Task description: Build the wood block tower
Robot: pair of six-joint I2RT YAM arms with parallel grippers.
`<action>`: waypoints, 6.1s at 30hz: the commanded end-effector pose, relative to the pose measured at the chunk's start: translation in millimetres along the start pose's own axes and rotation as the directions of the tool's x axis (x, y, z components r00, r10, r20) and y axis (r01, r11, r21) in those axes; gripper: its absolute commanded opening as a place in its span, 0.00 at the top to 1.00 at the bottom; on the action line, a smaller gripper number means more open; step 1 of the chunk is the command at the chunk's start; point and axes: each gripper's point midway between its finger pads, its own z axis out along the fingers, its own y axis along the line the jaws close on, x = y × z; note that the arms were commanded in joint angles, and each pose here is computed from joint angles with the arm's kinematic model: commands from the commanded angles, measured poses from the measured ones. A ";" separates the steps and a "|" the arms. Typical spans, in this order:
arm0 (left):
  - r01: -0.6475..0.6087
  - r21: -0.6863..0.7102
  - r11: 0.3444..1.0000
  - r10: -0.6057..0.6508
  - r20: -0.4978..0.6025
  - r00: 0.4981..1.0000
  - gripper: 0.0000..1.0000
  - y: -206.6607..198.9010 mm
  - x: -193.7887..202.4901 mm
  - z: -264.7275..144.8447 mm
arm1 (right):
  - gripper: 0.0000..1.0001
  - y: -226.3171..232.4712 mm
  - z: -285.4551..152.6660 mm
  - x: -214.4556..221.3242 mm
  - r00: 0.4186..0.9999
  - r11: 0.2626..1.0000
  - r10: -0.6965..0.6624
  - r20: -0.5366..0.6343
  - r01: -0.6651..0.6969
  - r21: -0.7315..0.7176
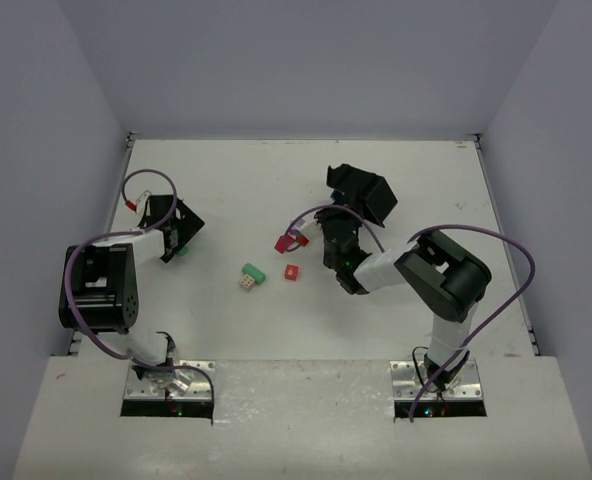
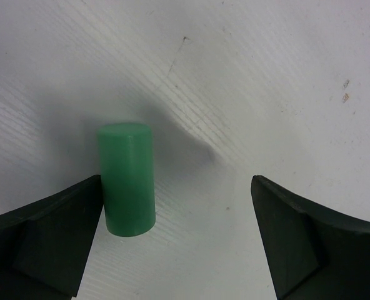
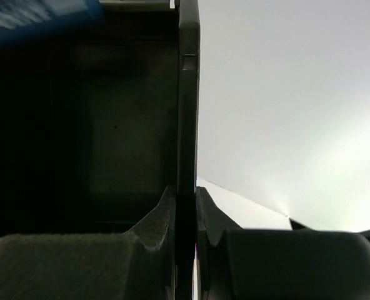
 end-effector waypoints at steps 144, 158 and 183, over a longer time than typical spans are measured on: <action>-0.187 0.337 0.923 0.190 0.024 0.981 0.00 -69.4 55.3 -120.9 | 0.01 75.5 -144.5 -9.2 -0.498 -0.650 0.753 -0.429 -0.467 -0.599; -0.338 0.293 0.894 0.402 -0.196 0.894 0.01 -21.8 164.7 -144.9 | 0.01 95.5 -135.4 -1.6 -0.497 -0.681 0.732 -0.465 -0.542 -0.493; -0.460 0.194 0.867 0.492 -0.185 0.850 0.25 -20.3 169.7 -123.2 | 0.01 106.6 -130.0 4.0 -0.490 -0.681 0.729 -0.478 -0.589 -0.435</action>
